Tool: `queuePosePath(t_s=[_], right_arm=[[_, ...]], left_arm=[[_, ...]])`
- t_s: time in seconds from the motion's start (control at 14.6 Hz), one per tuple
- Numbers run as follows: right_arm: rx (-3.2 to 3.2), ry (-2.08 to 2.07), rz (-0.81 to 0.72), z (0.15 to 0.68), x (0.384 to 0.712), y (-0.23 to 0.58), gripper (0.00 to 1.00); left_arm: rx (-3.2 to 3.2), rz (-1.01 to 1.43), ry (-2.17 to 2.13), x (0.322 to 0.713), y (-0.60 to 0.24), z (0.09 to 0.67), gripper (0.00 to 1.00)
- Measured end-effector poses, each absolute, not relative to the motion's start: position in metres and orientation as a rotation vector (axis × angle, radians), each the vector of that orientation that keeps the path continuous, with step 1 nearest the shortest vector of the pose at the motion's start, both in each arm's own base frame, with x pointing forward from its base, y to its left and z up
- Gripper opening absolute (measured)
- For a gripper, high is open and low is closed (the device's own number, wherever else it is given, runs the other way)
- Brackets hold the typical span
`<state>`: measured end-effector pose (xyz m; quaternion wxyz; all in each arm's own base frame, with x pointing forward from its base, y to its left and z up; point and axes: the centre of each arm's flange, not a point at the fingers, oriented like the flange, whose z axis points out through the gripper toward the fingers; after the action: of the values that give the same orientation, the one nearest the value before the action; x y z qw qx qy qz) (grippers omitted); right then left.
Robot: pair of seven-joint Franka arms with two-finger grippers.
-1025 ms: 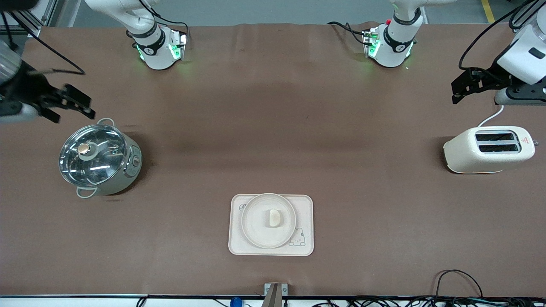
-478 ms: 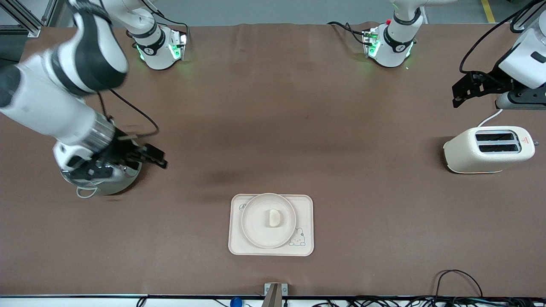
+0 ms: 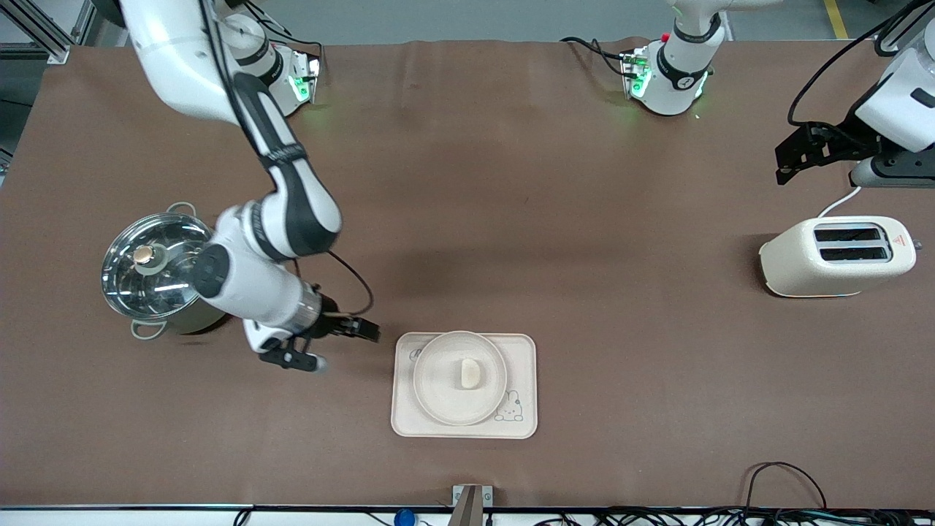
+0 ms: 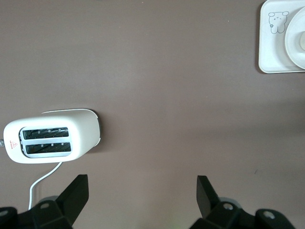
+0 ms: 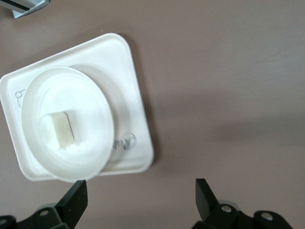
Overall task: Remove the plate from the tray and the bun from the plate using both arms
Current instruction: 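Reach the right gripper past the steel pot to the white plate rim, then lower the right gripper and close it on the plate rim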
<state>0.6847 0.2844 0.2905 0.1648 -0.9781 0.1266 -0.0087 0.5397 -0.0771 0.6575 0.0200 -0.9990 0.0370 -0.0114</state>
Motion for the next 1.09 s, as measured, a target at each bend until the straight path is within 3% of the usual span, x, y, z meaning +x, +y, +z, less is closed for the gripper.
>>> queuePosePath(t_s=[0.41,0.61,0.68,0.82,1.09], right_arm=[[-2.783,0.417,-0.044,0.214,0.708,0.338,0.97],[-2.788,0.421,-0.048,0.198,0.71,0.339,0.71],[-2.789,0.421,-0.05,0.196,0.711,0.339,0.71],[-2.787,0.419,-0.057,0.194,0.713,0.34,0.59],[-2.784,0.417,-0.073,0.19,0.714,0.342,0.52]], left_arm=[[-3.099,-0.037,0.107,0.54,-0.074,0.658,1.0],[-3.098,-0.037,0.106,0.54,-0.074,0.658,1.0],[-3.099,-0.037,0.106,0.54,-0.074,0.658,1.0],[-3.099,-0.037,0.106,0.54,-0.074,0.658,1.0],[-3.099,-0.037,0.105,0.54,-0.074,0.658,1.0]])
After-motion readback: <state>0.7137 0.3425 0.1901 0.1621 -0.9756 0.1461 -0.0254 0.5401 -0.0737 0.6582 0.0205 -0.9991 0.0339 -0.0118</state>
